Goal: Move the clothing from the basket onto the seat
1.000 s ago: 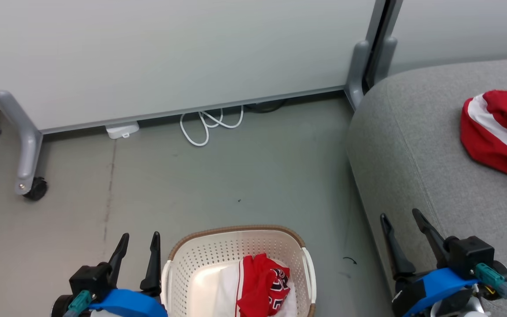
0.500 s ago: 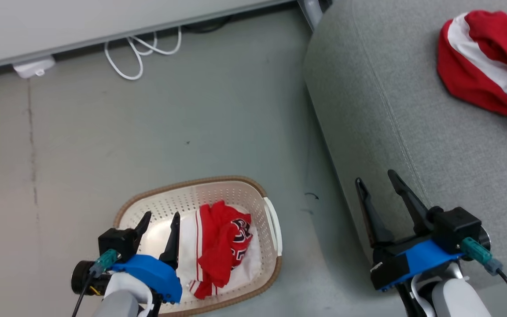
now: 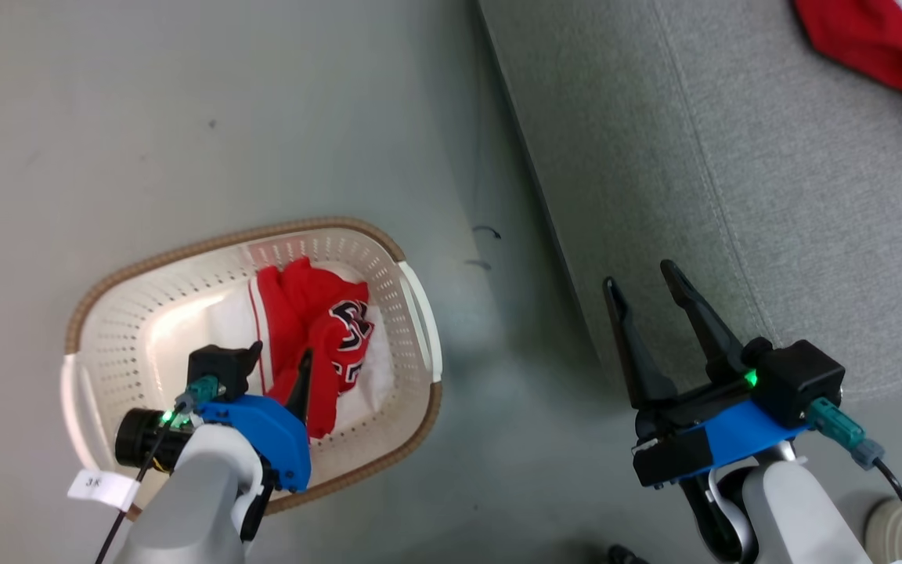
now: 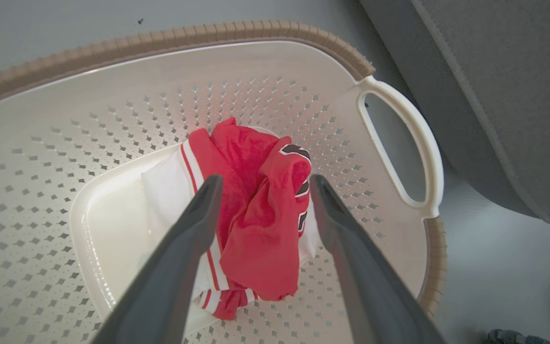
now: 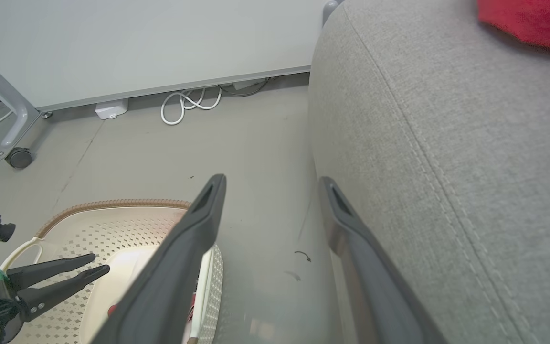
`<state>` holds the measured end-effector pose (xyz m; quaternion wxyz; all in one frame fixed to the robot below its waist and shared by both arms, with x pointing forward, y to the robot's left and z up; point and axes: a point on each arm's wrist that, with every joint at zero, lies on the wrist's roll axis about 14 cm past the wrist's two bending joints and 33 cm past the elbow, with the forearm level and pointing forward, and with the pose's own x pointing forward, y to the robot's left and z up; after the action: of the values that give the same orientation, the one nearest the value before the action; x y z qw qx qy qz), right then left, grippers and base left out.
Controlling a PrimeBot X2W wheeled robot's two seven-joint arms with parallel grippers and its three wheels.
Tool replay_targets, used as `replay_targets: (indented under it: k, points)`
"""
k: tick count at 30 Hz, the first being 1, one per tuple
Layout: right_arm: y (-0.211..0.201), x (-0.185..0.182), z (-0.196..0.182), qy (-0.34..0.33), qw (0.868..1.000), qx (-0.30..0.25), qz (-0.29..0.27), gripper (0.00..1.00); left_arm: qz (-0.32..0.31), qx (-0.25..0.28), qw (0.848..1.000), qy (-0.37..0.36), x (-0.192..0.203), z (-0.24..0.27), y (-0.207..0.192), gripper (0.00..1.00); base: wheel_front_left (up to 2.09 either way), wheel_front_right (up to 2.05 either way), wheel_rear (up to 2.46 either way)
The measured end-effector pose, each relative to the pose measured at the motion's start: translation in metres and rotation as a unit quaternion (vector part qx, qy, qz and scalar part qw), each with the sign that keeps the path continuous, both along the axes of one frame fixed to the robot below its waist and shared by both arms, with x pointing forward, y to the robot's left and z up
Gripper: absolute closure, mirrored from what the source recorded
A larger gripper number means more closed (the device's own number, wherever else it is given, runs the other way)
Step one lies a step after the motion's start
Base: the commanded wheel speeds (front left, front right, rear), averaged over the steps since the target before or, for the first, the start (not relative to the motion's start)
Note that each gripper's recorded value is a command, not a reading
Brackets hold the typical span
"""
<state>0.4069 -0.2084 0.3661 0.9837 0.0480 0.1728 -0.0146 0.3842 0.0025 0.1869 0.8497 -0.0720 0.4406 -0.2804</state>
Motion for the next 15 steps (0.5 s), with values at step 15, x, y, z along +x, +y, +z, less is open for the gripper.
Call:
replay_targets:
  k: [15]
  points:
    - [-0.003,0.004,-0.053,0.051,0.999,0.006,-0.004,0.0,-0.067,-0.001,0.996,0.063,-0.014,-0.063,-0.025,0.0,0.0,0.0,0.0]
